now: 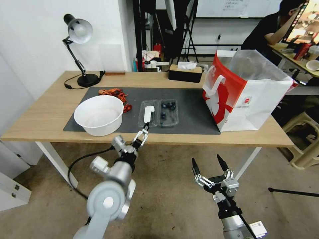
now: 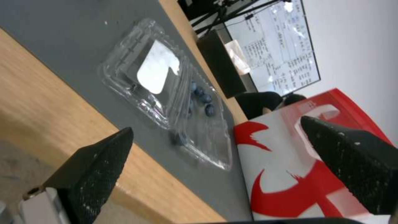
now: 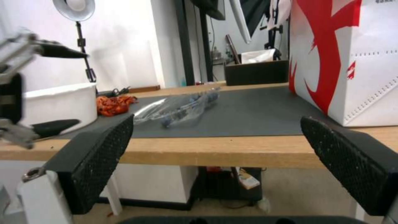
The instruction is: Close the takeout container lid, then place the container into the takeout bag.
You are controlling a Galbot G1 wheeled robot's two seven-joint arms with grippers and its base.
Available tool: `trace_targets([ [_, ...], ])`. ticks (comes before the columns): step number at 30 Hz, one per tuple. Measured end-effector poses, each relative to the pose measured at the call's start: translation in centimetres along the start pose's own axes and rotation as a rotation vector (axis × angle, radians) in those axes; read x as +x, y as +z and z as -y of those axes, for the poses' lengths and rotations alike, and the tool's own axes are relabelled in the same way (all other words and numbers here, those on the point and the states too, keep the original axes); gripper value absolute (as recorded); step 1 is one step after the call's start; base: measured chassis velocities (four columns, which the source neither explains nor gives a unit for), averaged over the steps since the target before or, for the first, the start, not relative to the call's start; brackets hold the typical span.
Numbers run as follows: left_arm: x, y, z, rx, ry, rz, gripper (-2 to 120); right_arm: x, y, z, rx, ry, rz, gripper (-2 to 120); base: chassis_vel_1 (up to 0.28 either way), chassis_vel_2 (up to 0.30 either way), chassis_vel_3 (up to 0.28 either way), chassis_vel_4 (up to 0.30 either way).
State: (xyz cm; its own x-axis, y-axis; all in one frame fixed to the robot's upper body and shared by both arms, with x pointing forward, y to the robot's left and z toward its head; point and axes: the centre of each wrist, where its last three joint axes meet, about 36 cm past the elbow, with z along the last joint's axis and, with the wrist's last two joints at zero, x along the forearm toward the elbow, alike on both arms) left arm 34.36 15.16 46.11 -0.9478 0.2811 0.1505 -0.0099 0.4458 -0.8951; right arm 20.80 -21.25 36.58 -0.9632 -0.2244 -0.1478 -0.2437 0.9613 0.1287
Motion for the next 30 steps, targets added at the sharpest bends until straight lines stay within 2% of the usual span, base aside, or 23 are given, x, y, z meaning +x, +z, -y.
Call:
trace_targets([
  [7,-2.5,0.3,0.5,0.046,-0.008,-0.014,100,0.0,0.0,-0.2,0.011,0.002,0.000,100,0.000,0.000,0.000,0.000],
  [19,-5.5,1.1,1.8,0.050,-0.023,-0.071,100,-0.1,0.0,-0.5,0.015,0.011,0.001,100,0.000,0.000,0.000,0.000],
  [30,-7.1,1.5,1.9,0.042,-0.032,-0.085,100,-0.2,0.2,-0.6,0.013,0.018,0.002,100,0.000,0.000,0.000,0.000],
])
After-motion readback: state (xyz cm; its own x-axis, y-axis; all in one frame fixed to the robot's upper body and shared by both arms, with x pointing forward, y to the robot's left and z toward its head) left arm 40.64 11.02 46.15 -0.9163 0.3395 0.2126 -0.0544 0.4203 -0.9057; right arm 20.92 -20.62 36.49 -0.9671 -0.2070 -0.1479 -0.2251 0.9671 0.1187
